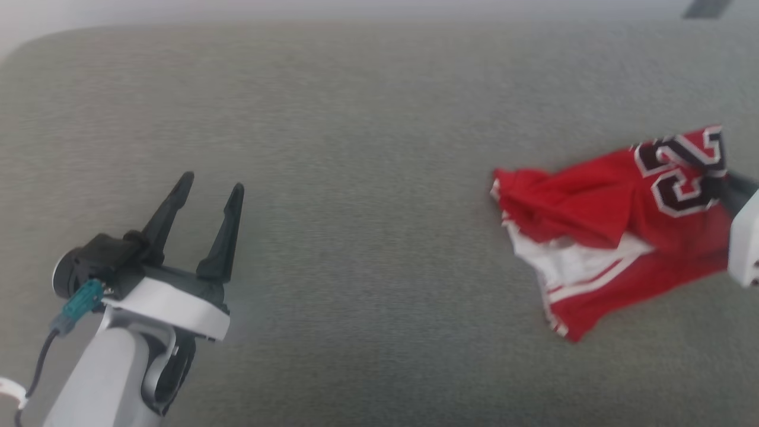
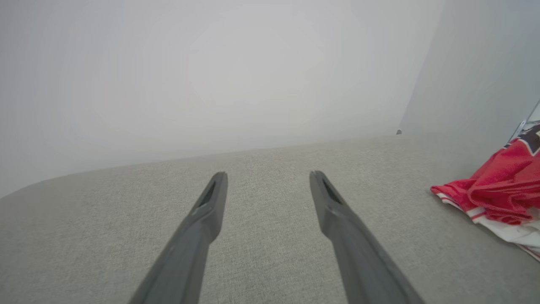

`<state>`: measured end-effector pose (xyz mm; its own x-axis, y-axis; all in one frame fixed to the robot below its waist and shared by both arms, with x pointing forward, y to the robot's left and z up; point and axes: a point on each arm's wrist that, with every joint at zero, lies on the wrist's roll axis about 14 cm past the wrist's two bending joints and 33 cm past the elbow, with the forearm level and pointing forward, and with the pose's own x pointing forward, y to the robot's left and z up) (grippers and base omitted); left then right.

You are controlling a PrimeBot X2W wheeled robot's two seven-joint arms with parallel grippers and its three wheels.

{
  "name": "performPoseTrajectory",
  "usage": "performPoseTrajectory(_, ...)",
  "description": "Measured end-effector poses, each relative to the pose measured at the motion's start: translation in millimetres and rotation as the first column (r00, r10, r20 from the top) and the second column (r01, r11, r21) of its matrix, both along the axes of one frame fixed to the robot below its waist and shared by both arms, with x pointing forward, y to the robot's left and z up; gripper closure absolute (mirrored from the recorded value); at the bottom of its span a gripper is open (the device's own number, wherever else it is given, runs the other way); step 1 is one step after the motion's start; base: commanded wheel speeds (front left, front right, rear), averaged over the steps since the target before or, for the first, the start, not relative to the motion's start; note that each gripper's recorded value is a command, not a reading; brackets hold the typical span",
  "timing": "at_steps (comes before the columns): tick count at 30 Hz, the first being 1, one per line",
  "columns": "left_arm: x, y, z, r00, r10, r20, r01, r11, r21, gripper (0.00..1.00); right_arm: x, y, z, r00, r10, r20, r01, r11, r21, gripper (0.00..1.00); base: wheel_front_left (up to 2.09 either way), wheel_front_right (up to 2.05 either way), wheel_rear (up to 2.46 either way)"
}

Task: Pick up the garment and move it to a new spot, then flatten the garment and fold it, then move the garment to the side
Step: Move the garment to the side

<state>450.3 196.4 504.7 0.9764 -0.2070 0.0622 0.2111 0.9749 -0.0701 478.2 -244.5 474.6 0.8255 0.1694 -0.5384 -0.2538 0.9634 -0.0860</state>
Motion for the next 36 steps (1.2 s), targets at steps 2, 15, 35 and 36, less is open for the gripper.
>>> performPoseTrajectory(2,10,-12,-3,0.999,-0.035,-0.001,0.035,0.999,-0.001,0.00,5,-15,6,0.999,-0.032,0.026,0.032,0.999,-0.012,1.00,0.00,0.00,0.00)
performPoseTrajectory(15,64,-87,-29,0.968,-0.250,-0.015,0.250,0.968,-0.013,0.00,19,-122,31,0.969,-0.187,0.158,0.216,0.957,-0.192,1.00,0.00,0.00,0.00)
performPoseTrajectory(35,96,-148,-80,0.905,-0.419,-0.075,0.416,0.908,-0.047,0.00,14,-226,16,0.941,-0.281,0.190,0.339,0.812,-0.476,1.00,0.00,0.00,0.00)
performPoseTrajectory(36,97,-148,-81,0.904,-0.420,-0.076,0.417,0.908,-0.048,0.00,17,-227,15,0.942,-0.272,0.197,0.335,0.806,-0.489,1.00,0.00,0.00,0.00)
